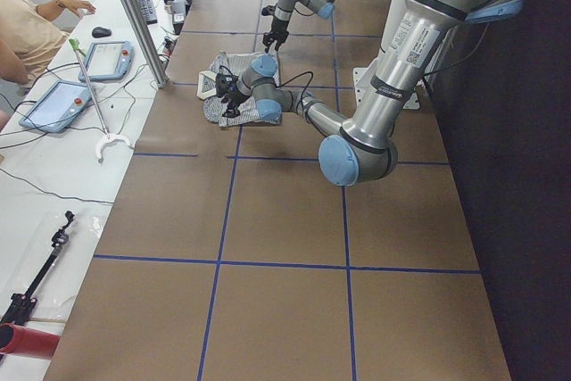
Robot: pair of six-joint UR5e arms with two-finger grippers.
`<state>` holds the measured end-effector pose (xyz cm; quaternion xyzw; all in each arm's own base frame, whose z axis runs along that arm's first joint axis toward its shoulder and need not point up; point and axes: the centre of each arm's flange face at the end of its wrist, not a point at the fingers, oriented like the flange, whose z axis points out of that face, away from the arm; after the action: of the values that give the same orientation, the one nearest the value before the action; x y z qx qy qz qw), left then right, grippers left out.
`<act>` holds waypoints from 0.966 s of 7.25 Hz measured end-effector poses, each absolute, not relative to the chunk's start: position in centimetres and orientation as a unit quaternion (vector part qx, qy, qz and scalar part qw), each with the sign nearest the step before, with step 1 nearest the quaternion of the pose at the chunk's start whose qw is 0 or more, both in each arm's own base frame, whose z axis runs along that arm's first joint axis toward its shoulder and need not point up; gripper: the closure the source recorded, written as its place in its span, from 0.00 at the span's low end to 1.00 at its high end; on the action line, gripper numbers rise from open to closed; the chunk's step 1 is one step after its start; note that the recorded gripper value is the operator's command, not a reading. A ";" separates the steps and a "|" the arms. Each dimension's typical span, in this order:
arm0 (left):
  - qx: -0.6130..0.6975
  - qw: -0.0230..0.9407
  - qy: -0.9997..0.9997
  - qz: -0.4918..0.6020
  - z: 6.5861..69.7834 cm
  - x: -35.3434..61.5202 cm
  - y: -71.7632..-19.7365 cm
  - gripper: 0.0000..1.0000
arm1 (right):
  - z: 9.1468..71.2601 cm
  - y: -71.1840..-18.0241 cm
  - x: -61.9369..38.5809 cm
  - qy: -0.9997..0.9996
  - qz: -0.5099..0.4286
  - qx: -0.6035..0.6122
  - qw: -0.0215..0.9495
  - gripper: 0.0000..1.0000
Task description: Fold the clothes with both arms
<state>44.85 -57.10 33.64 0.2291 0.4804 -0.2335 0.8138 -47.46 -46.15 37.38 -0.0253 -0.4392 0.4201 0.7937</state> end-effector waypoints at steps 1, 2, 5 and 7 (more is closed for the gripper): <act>0.230 0.813 0.482 -0.233 33.6 44.8 -57.1 0.36 | 37.4 -46.1 -47.4 -0.439 0.420 -0.026 0.794 0.39; 0.231 0.811 0.485 -0.233 33.5 44.8 -57.1 0.36 | 37.4 -46.0 -47.4 -0.440 0.420 -0.026 0.794 0.39; 0.232 0.809 0.487 -0.232 33.5 44.8 -57.1 0.36 | 37.6 -45.8 -47.2 -0.439 0.421 -0.027 0.794 0.43; 0.232 0.809 0.487 -0.232 33.5 44.8 -57.0 0.36 | 37.7 -45.7 -47.3 -0.438 0.421 -0.027 0.794 0.37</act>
<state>44.83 -57.05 33.46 0.2323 0.4873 -0.2323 0.8091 -47.25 -45.72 37.68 -0.0274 -0.4382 0.4208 0.7938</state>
